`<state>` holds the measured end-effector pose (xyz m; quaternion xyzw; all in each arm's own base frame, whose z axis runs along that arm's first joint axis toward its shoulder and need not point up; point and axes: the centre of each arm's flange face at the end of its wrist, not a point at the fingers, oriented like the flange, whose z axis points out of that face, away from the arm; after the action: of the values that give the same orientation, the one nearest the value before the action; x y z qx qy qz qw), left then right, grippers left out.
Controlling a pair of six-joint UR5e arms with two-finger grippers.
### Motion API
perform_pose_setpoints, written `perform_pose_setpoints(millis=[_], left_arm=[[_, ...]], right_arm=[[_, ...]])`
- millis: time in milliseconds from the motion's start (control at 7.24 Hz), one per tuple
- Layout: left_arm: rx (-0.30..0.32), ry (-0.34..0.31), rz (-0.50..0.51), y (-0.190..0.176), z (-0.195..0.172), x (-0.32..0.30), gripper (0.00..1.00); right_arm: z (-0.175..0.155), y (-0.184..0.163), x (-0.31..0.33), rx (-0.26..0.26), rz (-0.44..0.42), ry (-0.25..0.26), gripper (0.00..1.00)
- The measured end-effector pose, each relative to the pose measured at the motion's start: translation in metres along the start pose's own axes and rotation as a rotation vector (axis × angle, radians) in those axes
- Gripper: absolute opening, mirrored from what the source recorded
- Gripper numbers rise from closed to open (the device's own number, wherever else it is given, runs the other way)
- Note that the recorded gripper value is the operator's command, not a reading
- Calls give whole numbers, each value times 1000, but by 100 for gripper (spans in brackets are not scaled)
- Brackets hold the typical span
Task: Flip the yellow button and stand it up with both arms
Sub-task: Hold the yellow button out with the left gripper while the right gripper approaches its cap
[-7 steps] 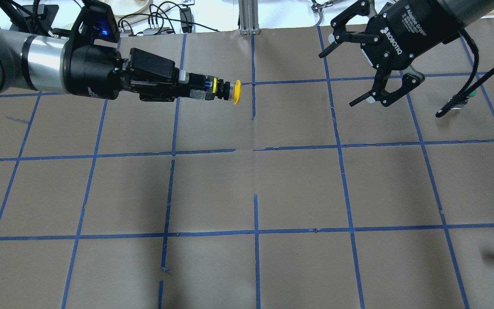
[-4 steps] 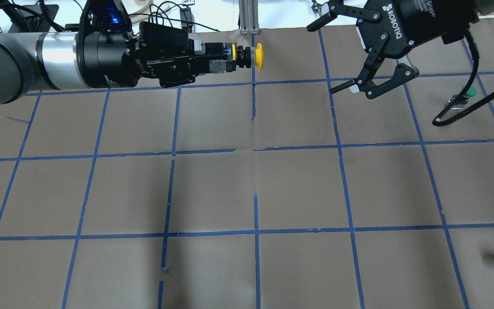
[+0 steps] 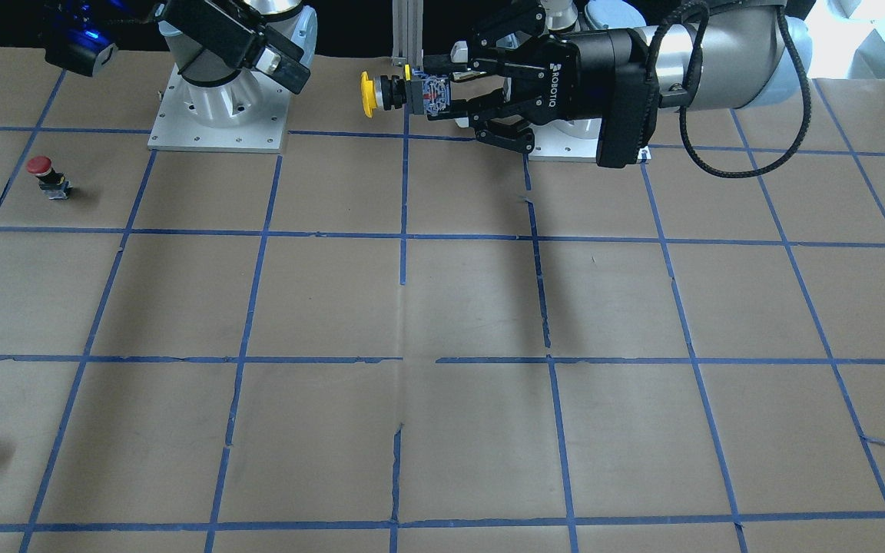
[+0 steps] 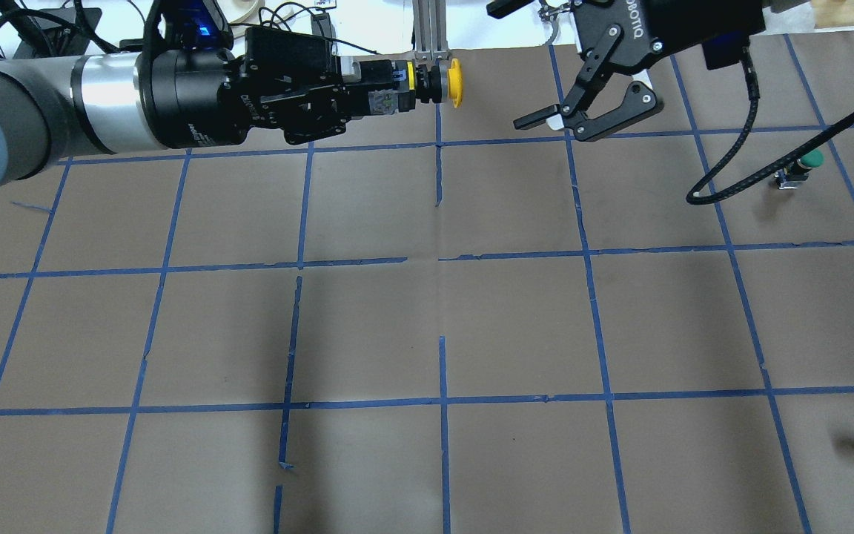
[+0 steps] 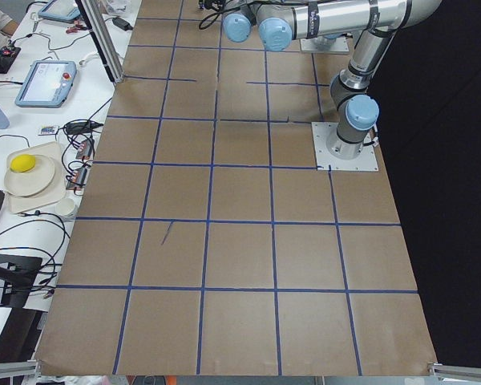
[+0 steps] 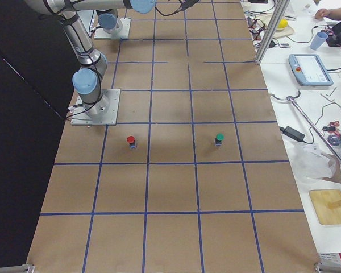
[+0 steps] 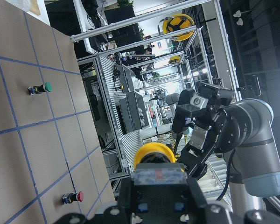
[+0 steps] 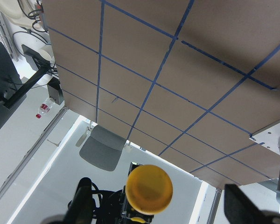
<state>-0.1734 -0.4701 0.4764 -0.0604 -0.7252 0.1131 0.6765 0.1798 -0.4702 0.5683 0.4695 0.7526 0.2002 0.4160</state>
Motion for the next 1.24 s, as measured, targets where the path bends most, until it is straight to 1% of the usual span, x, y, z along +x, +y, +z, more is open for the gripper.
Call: perform_pose_setpoints(millis=[276,691,967,1106,1244], left_arm=[[15,11,-1,-2,0,0,15],[17,15,-2,-3,1,1,15],[18,15,-4,-3,1,0,15],[18,16,-4,-3,1,0,15],[18,16,-4,-3,1,0,15]], right_arm=[[17,-3,-7,-6,27,10,99],[18,1,-12,-9,45,-8,99],[18,3,-13,-28,44,-20,97],[19,4,-14,-35,44,-22,91],[19,4,-14,-39,45,-23,82]])
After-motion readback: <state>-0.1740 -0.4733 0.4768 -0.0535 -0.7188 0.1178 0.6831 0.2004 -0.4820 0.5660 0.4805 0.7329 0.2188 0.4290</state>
